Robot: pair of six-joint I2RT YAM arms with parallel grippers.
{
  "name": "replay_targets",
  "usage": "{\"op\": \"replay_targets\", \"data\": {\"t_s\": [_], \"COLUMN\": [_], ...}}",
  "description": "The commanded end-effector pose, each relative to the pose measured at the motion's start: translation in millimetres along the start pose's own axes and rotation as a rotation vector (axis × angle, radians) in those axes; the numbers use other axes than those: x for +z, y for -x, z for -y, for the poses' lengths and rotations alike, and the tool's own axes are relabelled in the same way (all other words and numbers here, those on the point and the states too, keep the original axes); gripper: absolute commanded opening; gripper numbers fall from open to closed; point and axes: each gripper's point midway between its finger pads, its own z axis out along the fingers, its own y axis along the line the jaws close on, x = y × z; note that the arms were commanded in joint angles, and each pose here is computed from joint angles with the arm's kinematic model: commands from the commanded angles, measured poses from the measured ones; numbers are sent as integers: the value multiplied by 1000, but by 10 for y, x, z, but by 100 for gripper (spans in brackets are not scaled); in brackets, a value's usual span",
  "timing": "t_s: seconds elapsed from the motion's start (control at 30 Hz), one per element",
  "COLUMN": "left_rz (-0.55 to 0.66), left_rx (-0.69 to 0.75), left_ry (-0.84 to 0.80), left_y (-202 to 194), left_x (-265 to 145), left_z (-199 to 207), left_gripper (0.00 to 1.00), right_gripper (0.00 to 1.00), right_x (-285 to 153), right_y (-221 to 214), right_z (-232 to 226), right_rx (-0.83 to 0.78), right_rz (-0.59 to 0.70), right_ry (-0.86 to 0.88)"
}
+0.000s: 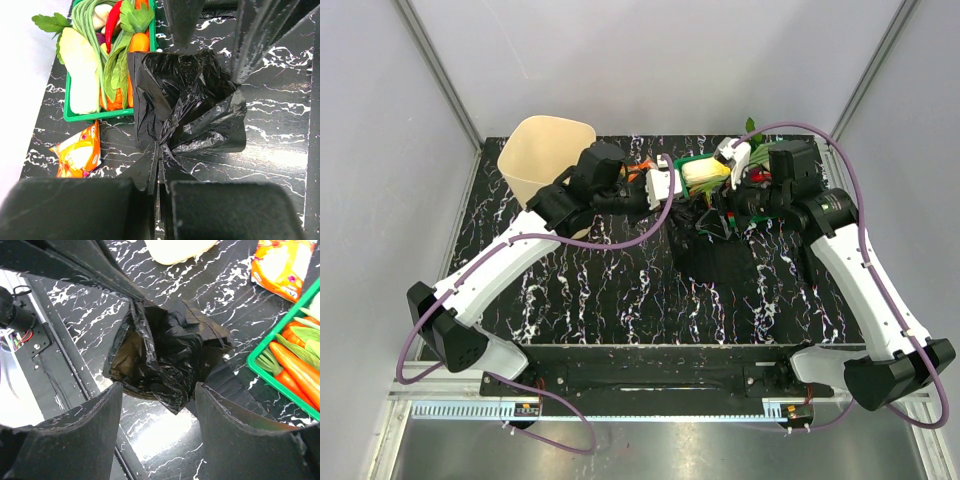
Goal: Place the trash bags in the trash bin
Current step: Unfold the trash bag at the center of the board.
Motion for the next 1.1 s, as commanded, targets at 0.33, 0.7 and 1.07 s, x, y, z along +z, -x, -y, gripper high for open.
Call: {"op": "replay_targets", "data": {"t_s": [0.33,0.7,1.07], "left_rz": [61,84,122], "left_rx": [28,-1,-156], "left_ry": [-6,-47,-44], "left_y": [202,268,223], "left_x": [-9,-28,-124], "left_z": [-38,49,54], "left_gripper": [0,0,0], "right_gripper": [66,46,0], "right_x": [-69,117,-46], "right_y": [2,-189,-443], "right_z": [-351,-385,-305], "right_rx": [-85,-97,-134], "right_rz": [17,-15,-66], "right_ry": [174,193,79]}}
